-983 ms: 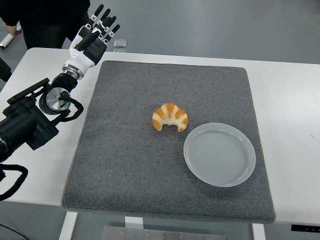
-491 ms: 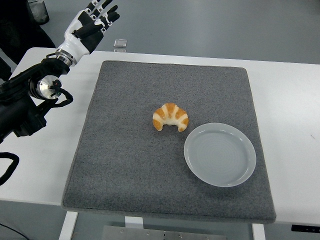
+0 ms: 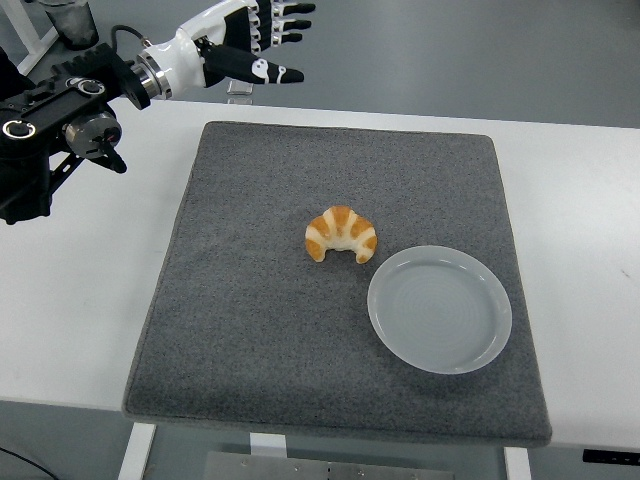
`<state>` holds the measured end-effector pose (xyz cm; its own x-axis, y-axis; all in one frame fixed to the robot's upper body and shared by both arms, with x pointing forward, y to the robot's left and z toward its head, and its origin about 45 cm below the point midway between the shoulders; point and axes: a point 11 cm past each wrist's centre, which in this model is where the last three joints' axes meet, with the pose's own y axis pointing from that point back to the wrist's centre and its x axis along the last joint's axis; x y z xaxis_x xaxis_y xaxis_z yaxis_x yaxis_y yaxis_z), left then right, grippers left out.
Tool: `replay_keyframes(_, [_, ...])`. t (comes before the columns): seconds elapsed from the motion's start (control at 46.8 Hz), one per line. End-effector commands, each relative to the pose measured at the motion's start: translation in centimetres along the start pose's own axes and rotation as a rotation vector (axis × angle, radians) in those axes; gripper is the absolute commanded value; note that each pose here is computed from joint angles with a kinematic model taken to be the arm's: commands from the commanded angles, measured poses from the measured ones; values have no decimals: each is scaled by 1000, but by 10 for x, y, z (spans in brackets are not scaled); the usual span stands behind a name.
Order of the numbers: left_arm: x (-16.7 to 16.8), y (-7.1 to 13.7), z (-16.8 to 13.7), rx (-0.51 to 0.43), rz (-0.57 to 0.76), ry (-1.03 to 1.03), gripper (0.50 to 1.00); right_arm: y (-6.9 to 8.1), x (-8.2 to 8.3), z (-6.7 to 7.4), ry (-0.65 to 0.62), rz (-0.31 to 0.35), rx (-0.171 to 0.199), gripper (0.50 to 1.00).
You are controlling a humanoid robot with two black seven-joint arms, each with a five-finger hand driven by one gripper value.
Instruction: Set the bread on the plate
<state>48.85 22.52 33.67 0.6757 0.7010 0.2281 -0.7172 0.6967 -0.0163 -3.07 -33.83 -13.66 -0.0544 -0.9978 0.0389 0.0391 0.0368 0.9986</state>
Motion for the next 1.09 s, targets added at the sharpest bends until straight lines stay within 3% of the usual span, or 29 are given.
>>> replay_keyframes(0.0, [-15, -4, -4, 69, -77, -75, 999, 0, 0, 0, 0, 1, 0, 952])
replay_keyframes(0.299, [-36, -6, -25, 255, -245, -419, 996, 0, 0, 0, 0, 0, 0, 952])
replay_keyframes(0.705, [-104, -31, -37, 283, -475, -662, 996, 0, 0, 0, 0, 0, 0, 952])
replay_keyframes(1.068, [-126, -43, -50, 298, -493, -720, 996, 0, 0, 0, 0, 0, 0, 954])
